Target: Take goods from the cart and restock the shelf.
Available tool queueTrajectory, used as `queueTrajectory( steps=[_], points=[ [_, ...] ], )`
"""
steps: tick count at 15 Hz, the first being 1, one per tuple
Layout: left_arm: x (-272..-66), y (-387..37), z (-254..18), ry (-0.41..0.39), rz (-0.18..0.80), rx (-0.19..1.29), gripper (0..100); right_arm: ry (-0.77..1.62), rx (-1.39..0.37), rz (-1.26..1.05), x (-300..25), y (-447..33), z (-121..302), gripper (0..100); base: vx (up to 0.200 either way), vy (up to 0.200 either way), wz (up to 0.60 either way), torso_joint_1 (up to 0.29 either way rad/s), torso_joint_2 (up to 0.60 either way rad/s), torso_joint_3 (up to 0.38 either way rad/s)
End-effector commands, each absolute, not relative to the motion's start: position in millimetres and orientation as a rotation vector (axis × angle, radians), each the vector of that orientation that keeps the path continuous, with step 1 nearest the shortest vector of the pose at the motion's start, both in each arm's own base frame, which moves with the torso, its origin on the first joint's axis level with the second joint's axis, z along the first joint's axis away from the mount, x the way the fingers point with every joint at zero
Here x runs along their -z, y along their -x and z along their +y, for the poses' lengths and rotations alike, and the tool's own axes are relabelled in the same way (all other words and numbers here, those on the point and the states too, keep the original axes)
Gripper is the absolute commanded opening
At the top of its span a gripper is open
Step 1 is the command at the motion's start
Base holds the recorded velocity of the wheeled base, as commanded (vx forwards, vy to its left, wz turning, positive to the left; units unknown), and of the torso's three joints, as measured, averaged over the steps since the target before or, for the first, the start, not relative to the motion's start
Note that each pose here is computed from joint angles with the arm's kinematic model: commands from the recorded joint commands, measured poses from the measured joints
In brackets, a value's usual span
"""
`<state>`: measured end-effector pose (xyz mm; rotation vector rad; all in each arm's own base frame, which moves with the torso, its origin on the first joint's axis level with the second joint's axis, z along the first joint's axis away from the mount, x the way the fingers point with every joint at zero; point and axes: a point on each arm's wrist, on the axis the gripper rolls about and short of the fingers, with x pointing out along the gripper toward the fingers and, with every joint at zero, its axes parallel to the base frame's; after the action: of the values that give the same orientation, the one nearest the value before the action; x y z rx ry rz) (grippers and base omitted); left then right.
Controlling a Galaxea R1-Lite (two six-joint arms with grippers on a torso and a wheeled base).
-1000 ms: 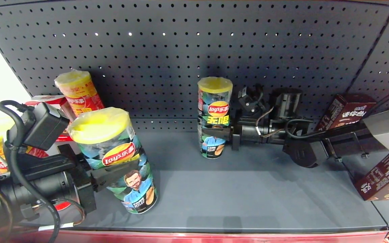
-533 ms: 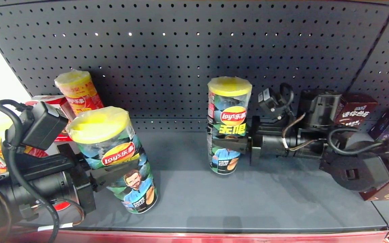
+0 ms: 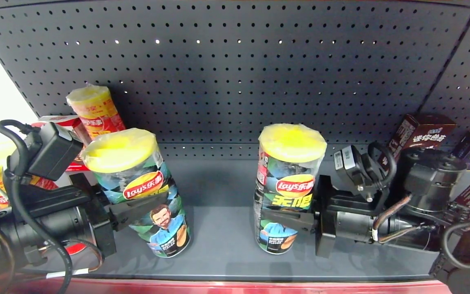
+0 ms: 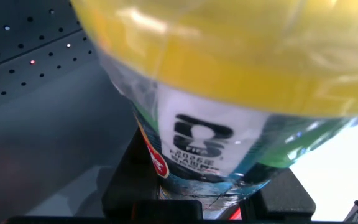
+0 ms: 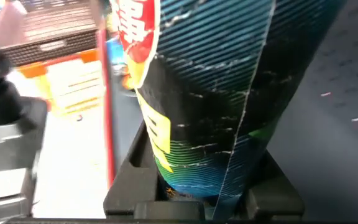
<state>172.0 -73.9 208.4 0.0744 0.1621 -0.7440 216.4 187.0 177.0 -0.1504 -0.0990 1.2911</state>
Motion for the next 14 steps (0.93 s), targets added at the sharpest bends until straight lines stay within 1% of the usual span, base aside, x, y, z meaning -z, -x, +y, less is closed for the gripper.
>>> queueTrajectory(
  steps=[1,6,14],
  points=[
    [-208,-172,-74,-0.074,0.165,0.744,0,0.151,-1.31,-0.054,-159,-209,187,0,0.0,0.0,0.0,0.0,0.0,0.0],
    [-207,-172,-74,-0.074,0.168,0.745,0,0.15,-1.304,-0.029,-145,-215,189,0,0.0,0.0,0.0,0.0,0.0,0.0],
    [-207,-172,-74,-0.073,0.169,0.743,0,0.156,-1.277,-0.025,-141,-229,188,0,0.0,0.0,0.0,0.0,0.0,0.0]
  ],
)
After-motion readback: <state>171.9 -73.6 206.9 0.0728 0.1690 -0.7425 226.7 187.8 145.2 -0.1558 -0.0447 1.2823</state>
